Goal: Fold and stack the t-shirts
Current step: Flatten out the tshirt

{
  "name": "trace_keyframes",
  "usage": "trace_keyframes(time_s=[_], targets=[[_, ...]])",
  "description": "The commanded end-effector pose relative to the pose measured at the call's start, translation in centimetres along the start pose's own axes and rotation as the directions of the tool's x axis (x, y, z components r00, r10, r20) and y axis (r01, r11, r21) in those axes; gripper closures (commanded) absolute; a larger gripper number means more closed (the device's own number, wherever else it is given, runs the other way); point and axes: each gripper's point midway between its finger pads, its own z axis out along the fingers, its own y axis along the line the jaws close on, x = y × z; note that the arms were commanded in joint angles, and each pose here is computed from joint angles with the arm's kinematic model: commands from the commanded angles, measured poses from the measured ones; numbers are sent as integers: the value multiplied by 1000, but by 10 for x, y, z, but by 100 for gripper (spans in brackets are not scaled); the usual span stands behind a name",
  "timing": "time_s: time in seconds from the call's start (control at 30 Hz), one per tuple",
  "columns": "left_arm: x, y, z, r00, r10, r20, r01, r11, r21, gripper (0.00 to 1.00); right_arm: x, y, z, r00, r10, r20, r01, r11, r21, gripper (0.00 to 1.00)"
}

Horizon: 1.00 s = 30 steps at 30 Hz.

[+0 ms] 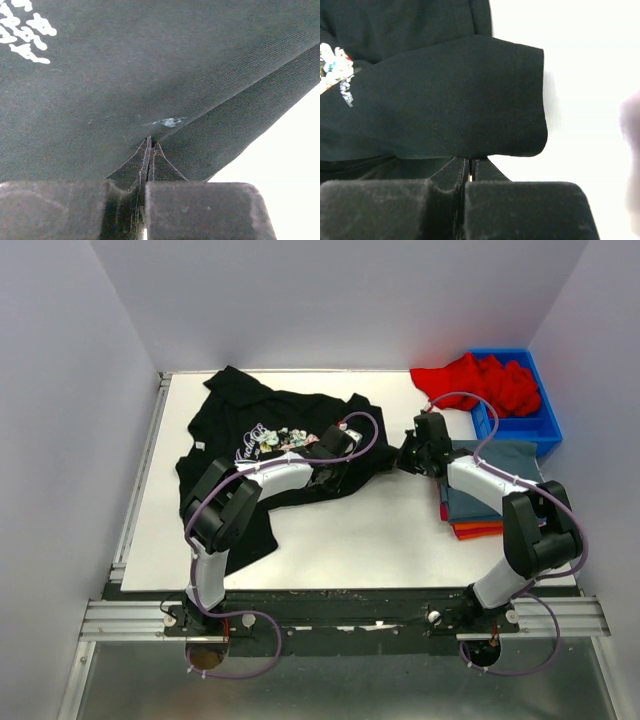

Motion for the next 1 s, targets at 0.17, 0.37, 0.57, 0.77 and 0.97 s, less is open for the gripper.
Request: trace_keyframes(time_s=[0.17,0.37,0.57,0.77,0.97], targets=[[-5,8,-22,999,-26,25,25,999,21,93,-3,-32,-6,1000,-20,21,16,986,164,99],[-19,-13,-67,982,-14,186,-16,987,162,48,4,-23,3,999,-19,-28,22,992,122,99],[8,-20,-53,986,117,116,-127,988,84,45,10,-21,8,998,-13,-56,19,994,106,99],[20,-24,-24,964,264,6,-264,964,-31,45,11,-18,9,998,-18,-64,24,995,92,99],[19,-15,-14,959,284,-23,-285,952,-109,47,11,-17,10,997,-17,-70,22,996,81,99]])
